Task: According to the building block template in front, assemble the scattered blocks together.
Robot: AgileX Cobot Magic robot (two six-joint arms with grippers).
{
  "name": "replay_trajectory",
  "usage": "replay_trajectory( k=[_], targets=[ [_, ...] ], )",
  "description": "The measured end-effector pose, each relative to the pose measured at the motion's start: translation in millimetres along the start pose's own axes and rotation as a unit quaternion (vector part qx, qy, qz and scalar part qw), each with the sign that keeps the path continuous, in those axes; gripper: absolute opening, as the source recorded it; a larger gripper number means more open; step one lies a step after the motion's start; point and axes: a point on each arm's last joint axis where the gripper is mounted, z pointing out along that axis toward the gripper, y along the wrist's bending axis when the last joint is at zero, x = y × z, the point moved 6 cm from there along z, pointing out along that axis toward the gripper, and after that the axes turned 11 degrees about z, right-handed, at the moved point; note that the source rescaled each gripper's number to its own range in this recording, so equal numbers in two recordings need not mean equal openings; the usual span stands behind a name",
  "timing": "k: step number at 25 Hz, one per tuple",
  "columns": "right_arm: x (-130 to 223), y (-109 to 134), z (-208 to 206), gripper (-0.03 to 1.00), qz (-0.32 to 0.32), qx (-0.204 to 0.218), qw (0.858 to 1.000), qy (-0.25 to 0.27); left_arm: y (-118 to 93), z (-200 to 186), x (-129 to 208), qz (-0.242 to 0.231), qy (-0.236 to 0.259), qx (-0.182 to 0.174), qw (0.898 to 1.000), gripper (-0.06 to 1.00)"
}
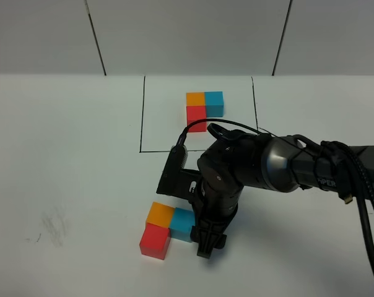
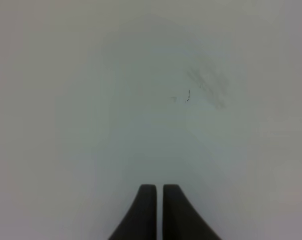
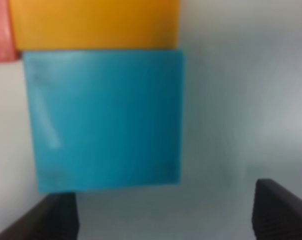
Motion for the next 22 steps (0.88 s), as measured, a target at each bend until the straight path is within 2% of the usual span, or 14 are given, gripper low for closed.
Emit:
replay_trajectory(
  k=[6, 15, 18, 22],
  targets=[
    [4.7, -18.8, -15.3, 0.81, 0.024, 0.018, 1.0, -0.002, 0.0, 0.0, 0.0, 0.0, 0.0, 0.0, 1.0, 0.0],
    [21.9, -68.8, -64.7, 0.81, 0.094, 0.071, 0.993, -0.02, 0.0, 0.0, 0.0, 0.0, 0.0, 0.0, 1.0, 0.0],
    [30.4, -87.7, -84.9, 0.81, 0.139, 0.093, 0.985, -0.034, 0.0, 0.0, 0.0, 0.0, 0.0, 0.0, 1.0, 0.0],
    [43.9, -114.0, -107.9, 0.81, 0.223, 0.12, 0.966, -0.057, 0.0, 0.0, 0.0, 0.0, 0.0, 0.0, 1.0, 0.0]
  ],
)
